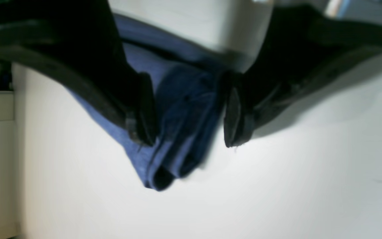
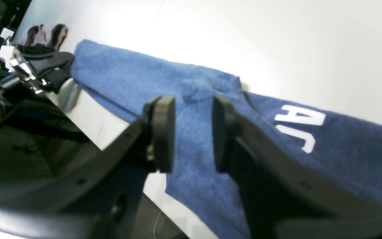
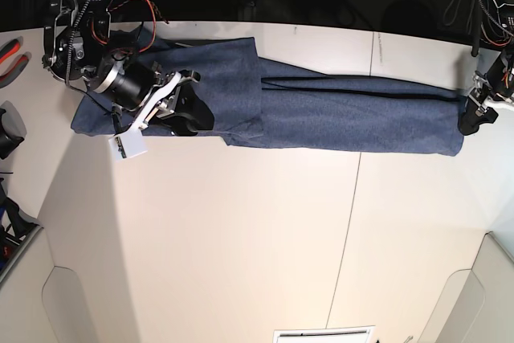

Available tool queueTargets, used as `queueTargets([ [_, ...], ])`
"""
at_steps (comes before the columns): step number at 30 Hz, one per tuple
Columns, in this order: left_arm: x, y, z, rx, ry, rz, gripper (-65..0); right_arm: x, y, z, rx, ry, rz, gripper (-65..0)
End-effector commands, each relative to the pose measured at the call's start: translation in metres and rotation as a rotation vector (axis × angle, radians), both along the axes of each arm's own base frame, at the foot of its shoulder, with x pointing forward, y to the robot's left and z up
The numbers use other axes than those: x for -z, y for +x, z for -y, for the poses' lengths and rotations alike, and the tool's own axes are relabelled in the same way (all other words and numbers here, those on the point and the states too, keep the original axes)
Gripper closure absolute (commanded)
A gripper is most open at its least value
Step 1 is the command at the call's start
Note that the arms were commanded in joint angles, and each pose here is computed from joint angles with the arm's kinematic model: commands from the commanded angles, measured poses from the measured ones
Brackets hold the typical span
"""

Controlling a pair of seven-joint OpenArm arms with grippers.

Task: Layout the t-shirt on the table in an organized manner, then fold the t-shirt properly
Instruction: 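Press the folded shirt end with the right gripper and hold the left end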

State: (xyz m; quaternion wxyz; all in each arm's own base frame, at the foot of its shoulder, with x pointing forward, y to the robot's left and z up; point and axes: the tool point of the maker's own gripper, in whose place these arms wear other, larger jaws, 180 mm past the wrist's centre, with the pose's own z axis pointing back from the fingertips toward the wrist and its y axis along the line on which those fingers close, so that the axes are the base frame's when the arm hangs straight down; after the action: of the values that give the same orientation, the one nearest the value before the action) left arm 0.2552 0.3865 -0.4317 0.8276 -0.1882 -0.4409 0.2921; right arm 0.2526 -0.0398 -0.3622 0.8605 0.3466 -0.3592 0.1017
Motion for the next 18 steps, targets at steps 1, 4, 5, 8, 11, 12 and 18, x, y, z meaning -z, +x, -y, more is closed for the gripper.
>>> queueTargets([
  [1,-0.019,0.007,-0.016,-0.027,0.044,0.069,-36.1,-0.013,0.006,-0.002,-0.001,0.026,0.047,-19.0],
  [4,-0.030,0.002,-0.033,-0.115,0.094,0.158,-36.1,-0.013,0.006,-0.002,-0.001,0.026,0.047,-19.0],
  [5,-0.031,0.001,-0.036,-0.134,0.103,0.176,-36.1,-0.013,0.006,-0.003,-0.001,0.026,0.047,-19.1],
  [8,-0.026,-0.002,-0.032,-0.123,0.099,0.157,-36.1,-0.013,0.006,-0.002,-0.001,0.026,0.047,-19.1],
  [11,-0.012,-0.002,-0.015,-0.041,0.061,0.063,-41.6,-0.013,0.006,-0.003,-0.001,0.026,0.047,-19.0],
  [12,-0.010,-0.002,-0.013,-0.031,0.047,0.051,-45.5,-0.013,0.006,-0.003,-0.001,0.027,0.047,-19.0],
  [18,-0.019,0.002,-0.018,-0.058,0.035,0.094,-47.6,-0.013,0.006,-0.002,-0.001,0.026,0.047,-19.0],
])
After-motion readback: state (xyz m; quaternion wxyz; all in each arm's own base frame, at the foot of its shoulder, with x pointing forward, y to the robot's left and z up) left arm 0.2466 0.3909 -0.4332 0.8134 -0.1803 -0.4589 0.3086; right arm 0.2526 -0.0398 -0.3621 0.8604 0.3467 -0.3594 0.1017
